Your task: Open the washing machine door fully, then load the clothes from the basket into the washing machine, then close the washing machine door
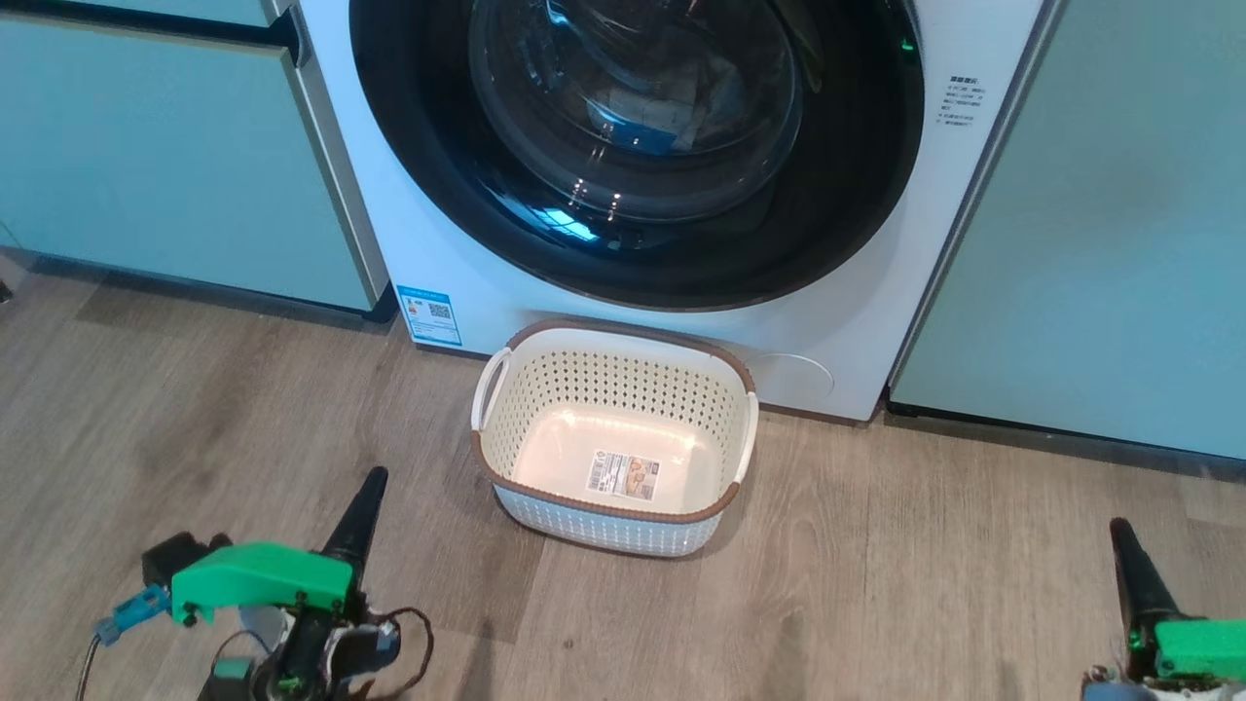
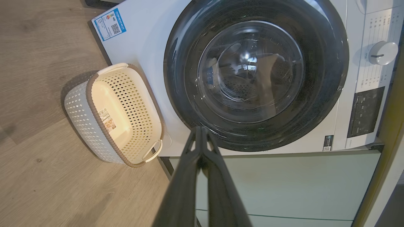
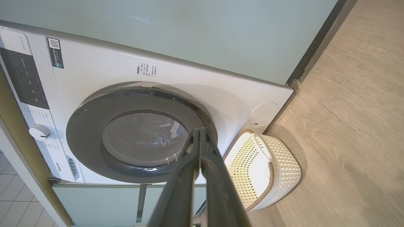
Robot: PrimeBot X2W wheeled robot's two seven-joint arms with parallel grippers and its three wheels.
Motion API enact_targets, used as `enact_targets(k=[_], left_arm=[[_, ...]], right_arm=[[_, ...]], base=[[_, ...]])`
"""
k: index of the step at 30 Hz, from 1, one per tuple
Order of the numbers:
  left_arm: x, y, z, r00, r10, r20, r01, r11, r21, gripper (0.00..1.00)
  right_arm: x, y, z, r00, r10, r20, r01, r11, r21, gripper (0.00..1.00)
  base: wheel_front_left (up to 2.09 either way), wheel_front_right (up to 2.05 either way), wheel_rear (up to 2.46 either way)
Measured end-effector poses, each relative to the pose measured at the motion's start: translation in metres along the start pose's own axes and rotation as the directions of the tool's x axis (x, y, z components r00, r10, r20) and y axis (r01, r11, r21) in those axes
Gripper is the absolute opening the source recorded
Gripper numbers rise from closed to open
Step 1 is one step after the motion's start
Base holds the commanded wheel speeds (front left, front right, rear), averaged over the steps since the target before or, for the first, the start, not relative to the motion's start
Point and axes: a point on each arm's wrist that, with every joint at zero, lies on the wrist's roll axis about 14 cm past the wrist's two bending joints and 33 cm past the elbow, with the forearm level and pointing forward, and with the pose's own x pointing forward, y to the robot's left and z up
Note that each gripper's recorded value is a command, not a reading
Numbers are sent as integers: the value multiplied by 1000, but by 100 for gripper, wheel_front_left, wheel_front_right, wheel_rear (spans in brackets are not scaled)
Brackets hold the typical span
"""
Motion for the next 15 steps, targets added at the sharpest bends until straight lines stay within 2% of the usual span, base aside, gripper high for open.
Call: enact_targets(k=[15], left_arm=[[-4,-2,1,1000,-14,6,15,988,-154,0]], right_arm=[[4,7,2,1000,27,-4,-26,989,148,0]], base=[[0,0,0]])
